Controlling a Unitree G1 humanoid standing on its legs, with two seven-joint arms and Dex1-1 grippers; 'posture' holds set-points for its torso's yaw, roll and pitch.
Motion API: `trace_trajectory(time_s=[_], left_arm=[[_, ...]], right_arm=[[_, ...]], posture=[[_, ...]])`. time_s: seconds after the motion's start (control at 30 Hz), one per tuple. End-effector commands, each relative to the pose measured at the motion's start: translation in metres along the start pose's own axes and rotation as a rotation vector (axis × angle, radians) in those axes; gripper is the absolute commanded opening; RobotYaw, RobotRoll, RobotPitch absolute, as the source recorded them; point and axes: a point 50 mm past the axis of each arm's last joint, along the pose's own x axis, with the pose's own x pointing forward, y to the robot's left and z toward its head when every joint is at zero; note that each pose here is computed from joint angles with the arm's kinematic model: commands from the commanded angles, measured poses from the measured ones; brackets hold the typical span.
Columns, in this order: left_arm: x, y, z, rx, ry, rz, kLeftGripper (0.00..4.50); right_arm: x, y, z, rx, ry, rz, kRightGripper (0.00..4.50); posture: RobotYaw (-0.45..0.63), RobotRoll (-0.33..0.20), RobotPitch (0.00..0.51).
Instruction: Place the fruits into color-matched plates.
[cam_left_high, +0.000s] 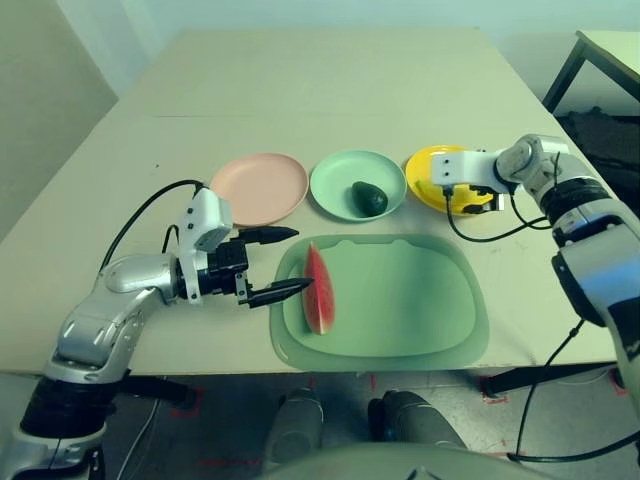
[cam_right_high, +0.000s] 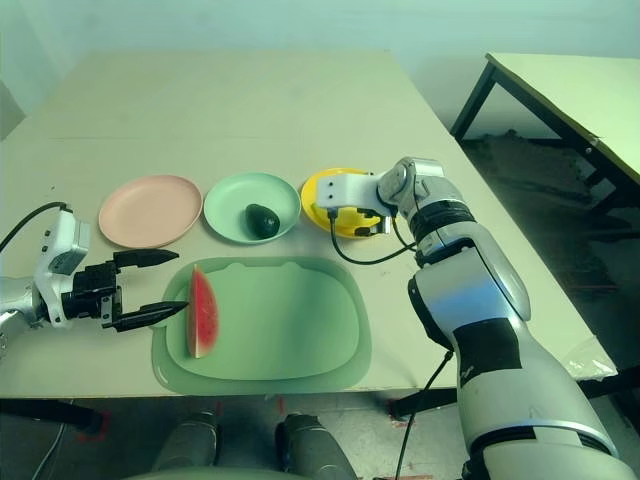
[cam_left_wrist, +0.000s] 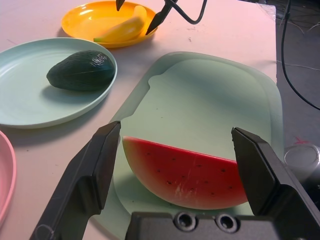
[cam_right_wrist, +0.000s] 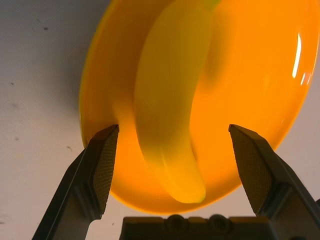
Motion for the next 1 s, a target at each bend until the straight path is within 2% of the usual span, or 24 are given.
trace_trajectory(time_s=[0.03, 0.4, 0.63, 0.77, 0.87, 1.0], left_arm=[[0.000, 0.001, -0.002, 0.006, 0.002, 0.003, 4.50], [-0.008, 0.007, -0.005, 0.014, 0.014, 0.038, 4.50], [-0.017, 0.008, -0.008, 0.015, 0.030, 0.060, 4.50], [-0.021, 0.009, -0.010, 0.012, 0.036, 0.062, 4.50], [-0.023, 0.010, -0.011, 0.013, 0.042, 0.057, 4.50], [-0.022, 0.014, -0.013, 0.042, 0.068, 0.031, 4.50]], right_arm=[[-0.006, -0.009, 0.014, -0.015, -0.059, -0.004, 4.44], [-0.019, -0.013, 0.056, -0.093, -0.281, 0.095, 4.44], [-0.044, -0.002, 0.061, 0.016, -0.525, 0.128, 4.44], [-0.064, 0.016, 0.056, 0.175, -0.714, 0.143, 4.44], [-0.073, 0.042, 0.050, 0.266, -0.861, 0.191, 4.44], [-0.073, 0.079, 0.046, 0.396, -1.094, 0.226, 4.44]], posture=[[0.08, 0.000, 0.076], [0.08, 0.000, 0.058], [0.08, 0.000, 0.052], [0.07, 0.000, 0.051], [0.05, 0.000, 0.050], [0.04, 0.000, 0.044]])
